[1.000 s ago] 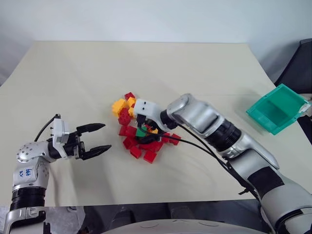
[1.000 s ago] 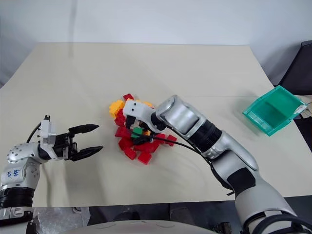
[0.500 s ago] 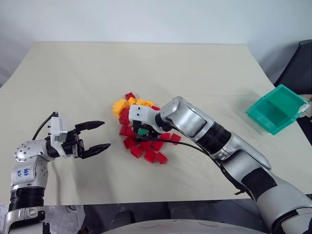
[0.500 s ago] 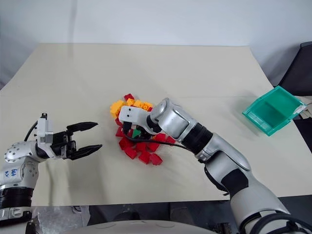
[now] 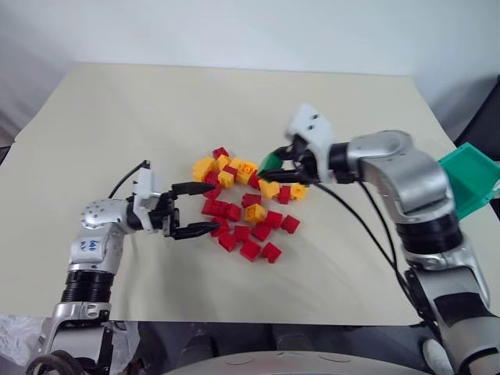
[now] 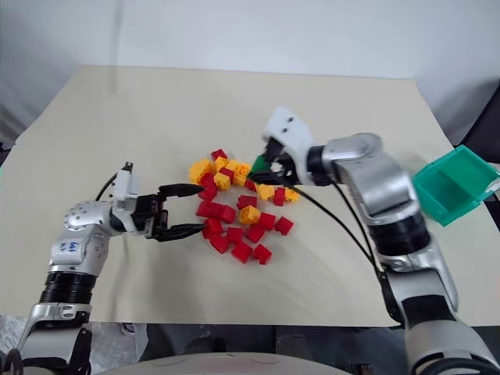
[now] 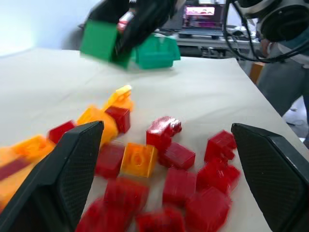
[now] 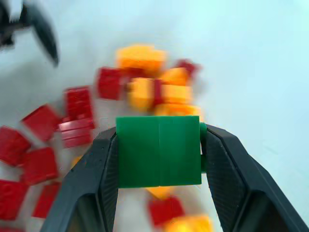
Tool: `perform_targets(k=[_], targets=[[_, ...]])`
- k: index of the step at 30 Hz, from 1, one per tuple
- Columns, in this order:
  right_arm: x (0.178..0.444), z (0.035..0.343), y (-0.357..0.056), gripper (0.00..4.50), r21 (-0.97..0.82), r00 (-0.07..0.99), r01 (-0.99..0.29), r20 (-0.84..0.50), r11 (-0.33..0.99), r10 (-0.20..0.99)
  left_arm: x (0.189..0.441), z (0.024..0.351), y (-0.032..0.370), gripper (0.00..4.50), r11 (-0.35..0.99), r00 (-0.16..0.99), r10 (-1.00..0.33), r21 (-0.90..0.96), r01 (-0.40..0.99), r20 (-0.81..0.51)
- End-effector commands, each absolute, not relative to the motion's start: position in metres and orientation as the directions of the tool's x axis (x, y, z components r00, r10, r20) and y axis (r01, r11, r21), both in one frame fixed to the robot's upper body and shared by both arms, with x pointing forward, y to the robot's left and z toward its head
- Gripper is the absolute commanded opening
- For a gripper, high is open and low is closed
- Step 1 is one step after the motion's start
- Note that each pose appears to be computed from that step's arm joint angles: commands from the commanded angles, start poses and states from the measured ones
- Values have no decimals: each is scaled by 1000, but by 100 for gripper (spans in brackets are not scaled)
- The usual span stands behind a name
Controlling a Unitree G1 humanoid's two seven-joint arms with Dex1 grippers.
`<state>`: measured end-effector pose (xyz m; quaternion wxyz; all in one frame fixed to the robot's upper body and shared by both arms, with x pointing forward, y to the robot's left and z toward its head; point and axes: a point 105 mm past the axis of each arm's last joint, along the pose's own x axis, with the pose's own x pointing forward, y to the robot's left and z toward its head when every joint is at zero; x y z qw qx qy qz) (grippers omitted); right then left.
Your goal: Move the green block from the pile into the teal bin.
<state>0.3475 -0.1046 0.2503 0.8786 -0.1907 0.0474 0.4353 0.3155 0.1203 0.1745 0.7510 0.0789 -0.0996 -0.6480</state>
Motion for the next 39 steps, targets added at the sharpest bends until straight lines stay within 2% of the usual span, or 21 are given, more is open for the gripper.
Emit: perform_targets(k=[1, 3, 4, 6, 8, 13, 16, 18, 23, 24, 28, 32, 34, 37, 39], targets=[[344, 277, -164, 209, -336, 810, -576, -109, 745, 577, 320, 183, 92, 450, 125, 115, -992, 294, 948, 48], [343, 275, -215, 209, -368, 924, -376, -84, 850, 372, 326, 186, 74, 450, 123, 110, -992, 304, 945, 60], [340, 271, -256, 209, -384, 980, -201, -75, 901, 186, 332, 186, 62, 450, 133, 119, -991, 302, 944, 65], [322, 263, -321, 209, -417, 991, 75, -71, 906, -115, 340, 189, 41, 450, 132, 114, -991, 310, 941, 77], [313, 256, -349, 209, -448, 967, 189, -68, 874, -245, 344, 190, 28, 450, 119, 97, -992, 311, 943, 84], [319, 251, -388, 209, -456, 913, 358, -10, 815, -407, 352, 193, 6, 450, 102, 79, -993, 311, 945, 87], [333, 246, -396, 209, -432, 913, 365, -5, 825, -407, 355, 194, 1, 450, 98, 74, -993, 316, 944, 87], [341, 243, -399, 283, -418, 918, 359, -4, 834, -397, 357, 195, -1, 450, 97, 73, -994, 320, 942, 85], [353, 247, -407, 434, -406, 907, 392, 19, 826, -421, 360, 197, -2, 450, 108, 83, -993, 334, 936, 90], [356, 249, -406, 448, -395, 908, 394, 26, 830, -419, 360, 197, -2, 450, 110, 84, -992, 336, 936, 91], [361, 262, -391, 448, -420, 932, 349, 60, 838, -358, 360, 199, 3, 450, 122, 93, -991, 338, 933, 101], [362, 275, -329, 448, -445, 997, 56, 66, 894, -29, 363, 201, 23, 450, 173, 146, -983, 296, 939, 112], [358, 275, -309, 448, -480, 996, -47, 49, 876, 81, 364, 202, 34, 450, 207, 183, -977, 277, 938, 111], [345, 258, -268, 448, -522, 943, -297, -30, 800, 330, 356, 205, 72, 450, 279, 253, -958, 228, 933, 135], [330, 245, -246, 448, -532, 874, -437, -61, 725, 482, 341, 203, 105, 450, 283, 264, -957, 210, 936, 116]])
